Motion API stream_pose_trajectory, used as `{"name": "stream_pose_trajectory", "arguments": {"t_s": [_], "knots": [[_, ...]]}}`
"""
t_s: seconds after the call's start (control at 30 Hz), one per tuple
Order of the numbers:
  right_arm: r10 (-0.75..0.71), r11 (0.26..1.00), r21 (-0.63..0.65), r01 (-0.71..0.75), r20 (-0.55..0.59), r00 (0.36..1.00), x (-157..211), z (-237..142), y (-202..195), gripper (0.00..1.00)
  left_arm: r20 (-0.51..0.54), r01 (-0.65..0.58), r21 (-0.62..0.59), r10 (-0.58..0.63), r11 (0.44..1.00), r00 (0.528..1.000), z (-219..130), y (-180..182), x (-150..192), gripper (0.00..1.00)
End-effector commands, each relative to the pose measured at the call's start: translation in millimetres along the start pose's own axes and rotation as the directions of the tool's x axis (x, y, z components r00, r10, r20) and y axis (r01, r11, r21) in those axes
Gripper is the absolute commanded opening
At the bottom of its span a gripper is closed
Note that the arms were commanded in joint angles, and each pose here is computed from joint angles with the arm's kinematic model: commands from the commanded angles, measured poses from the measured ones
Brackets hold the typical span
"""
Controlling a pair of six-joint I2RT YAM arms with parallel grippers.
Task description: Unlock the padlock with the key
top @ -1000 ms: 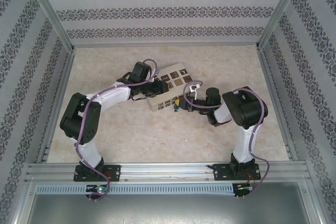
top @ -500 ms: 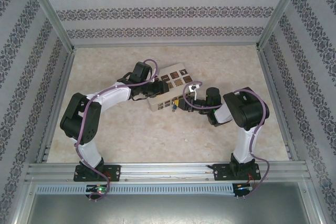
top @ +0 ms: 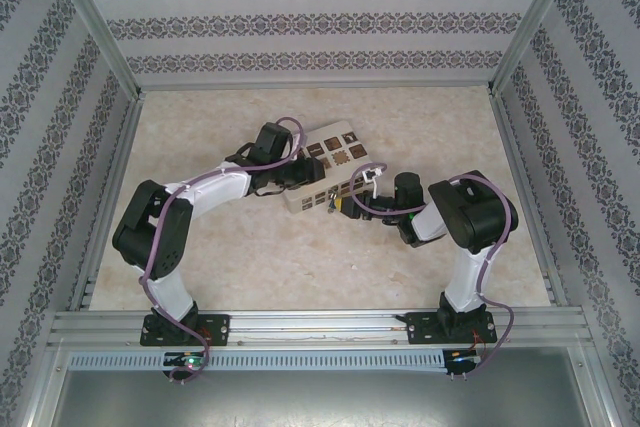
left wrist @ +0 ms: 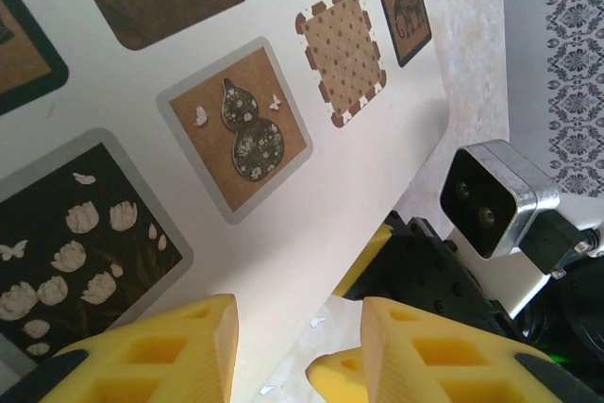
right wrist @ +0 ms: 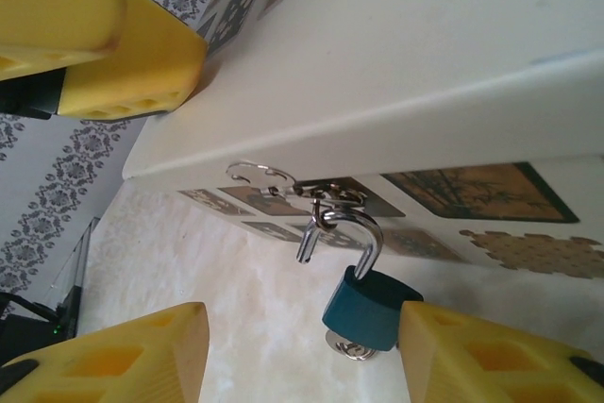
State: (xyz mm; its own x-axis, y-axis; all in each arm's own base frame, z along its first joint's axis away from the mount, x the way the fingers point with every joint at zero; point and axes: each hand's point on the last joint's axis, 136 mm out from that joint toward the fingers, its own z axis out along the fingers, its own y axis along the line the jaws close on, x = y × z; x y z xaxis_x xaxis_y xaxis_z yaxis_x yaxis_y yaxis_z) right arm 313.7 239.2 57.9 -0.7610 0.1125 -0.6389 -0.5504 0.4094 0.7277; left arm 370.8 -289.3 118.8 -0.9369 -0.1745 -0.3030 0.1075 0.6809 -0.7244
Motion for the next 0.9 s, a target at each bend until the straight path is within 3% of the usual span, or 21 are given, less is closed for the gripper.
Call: {"name": "stream_pose_trajectory", "arguments": {"t_s": [0.0,0.73,0.87], "knots": [[-0.049,0.999,-0.015,0.049,0.012,0.999,-5.6,2.8,7.8,0.58,-0.099,0.06,-0.076,-0.067,0.995,0.993,9.7,22.3,36.7,0.39],[-0.037,0.999,-0.001,0.037,0.023,0.999,-8.5,25.0,-1.3,0.59,-0.108,0.052,-0.064,-0.059,0.997,0.992,12.5,18.3,42.4,0.39],[-0.045,0.998,-0.036,0.046,0.038,0.998,-12.3,25.6,4.8,0.56,-0.111,0.051,-0.062,-0.058,0.997,0.992,13.4,17.7,42.6,0.39]]}}
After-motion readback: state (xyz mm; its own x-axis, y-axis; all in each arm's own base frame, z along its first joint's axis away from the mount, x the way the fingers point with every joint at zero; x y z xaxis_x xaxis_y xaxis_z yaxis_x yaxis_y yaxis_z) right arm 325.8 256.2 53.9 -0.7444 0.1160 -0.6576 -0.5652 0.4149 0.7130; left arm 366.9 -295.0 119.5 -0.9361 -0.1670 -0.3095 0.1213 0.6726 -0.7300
